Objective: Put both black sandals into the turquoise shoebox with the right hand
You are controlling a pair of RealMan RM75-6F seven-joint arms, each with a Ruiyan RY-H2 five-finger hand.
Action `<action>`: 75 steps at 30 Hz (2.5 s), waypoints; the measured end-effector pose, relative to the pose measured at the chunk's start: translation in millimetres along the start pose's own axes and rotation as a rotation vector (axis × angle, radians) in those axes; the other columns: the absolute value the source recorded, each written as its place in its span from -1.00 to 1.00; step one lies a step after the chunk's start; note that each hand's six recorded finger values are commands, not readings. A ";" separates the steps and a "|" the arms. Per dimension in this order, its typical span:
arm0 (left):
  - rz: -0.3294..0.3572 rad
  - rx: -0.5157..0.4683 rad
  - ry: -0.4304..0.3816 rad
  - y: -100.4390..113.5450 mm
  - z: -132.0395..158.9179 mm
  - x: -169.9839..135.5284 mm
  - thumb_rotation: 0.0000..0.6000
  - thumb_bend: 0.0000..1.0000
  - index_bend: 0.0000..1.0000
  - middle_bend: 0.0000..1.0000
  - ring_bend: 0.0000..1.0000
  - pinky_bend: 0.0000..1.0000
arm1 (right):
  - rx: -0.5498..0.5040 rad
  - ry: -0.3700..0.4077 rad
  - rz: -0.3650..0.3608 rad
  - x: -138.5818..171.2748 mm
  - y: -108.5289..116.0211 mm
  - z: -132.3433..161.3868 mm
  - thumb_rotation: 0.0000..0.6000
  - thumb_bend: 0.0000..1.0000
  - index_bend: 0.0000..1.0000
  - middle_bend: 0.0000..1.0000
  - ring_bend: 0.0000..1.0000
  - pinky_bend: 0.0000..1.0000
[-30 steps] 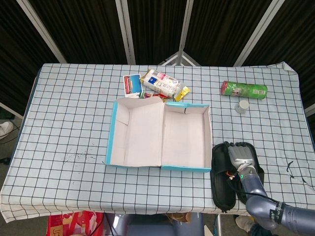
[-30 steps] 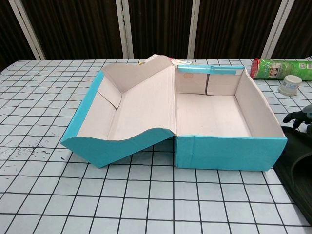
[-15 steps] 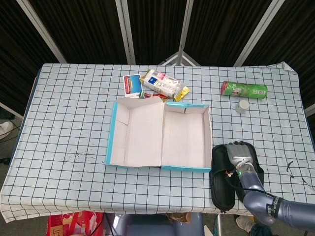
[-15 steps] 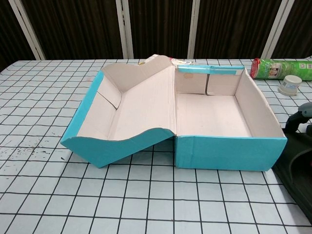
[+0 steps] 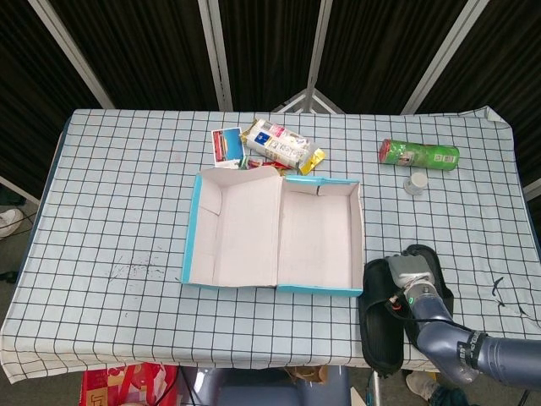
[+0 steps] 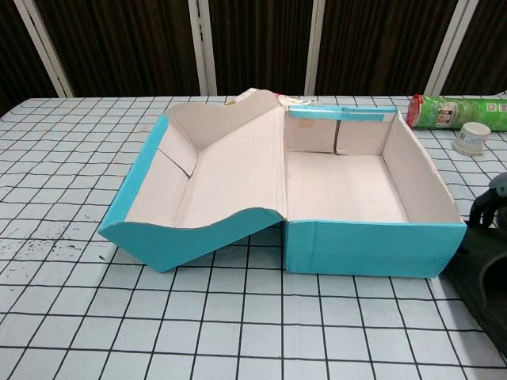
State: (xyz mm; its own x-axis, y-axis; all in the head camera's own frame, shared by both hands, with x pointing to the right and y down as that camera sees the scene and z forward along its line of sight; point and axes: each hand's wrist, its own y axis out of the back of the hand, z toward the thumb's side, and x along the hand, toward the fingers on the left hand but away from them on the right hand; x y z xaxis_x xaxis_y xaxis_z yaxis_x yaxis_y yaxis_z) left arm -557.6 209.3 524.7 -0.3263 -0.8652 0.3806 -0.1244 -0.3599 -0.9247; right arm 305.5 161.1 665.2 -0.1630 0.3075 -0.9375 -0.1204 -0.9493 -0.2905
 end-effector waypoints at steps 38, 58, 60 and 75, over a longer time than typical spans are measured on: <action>-0.003 0.002 0.000 -0.5 0.2 0.4 1.00 -0.25 -0.73 -0.91 -1.00 -0.82 | 0.005 0.004 0.021 1.3 16.1 6.3 1.00 -0.81 -0.27 -0.35 -0.80 -1.00; -0.003 -0.001 0.001 -0.1 -0.5 0.7 1.00 -0.25 -0.73 -0.89 -1.00 -0.82 | 0.012 0.029 -0.030 -2.9 19.3 12.7 1.00 -0.37 0.13 0.15 -0.47 -1.00; -0.002 -0.001 0.001 0.1 -0.7 0.6 1.00 -0.25 -0.73 -0.89 -1.00 -0.82 | 0.011 0.032 -0.029 -2.3 19.1 12.8 1.00 -0.36 0.16 0.19 -0.43 -1.00; -0.003 -0.006 0.000 0.3 -0.9 0.6 1.00 -0.25 -0.73 -0.89 -1.00 -0.82 | 0.002 0.026 -0.047 9.7 32.0 7.2 1.00 -0.25 0.25 0.30 -0.35 -1.00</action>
State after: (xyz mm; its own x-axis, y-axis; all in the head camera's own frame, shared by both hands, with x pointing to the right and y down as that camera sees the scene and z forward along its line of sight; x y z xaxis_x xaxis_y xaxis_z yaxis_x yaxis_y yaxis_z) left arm -558.7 209.0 524.7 -0.3258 -0.8643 0.3833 -0.1306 -0.3604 -0.9236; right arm 293.0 134.3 648.2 -0.1319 0.3502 -0.9273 -0.1290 -0.9336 -0.3342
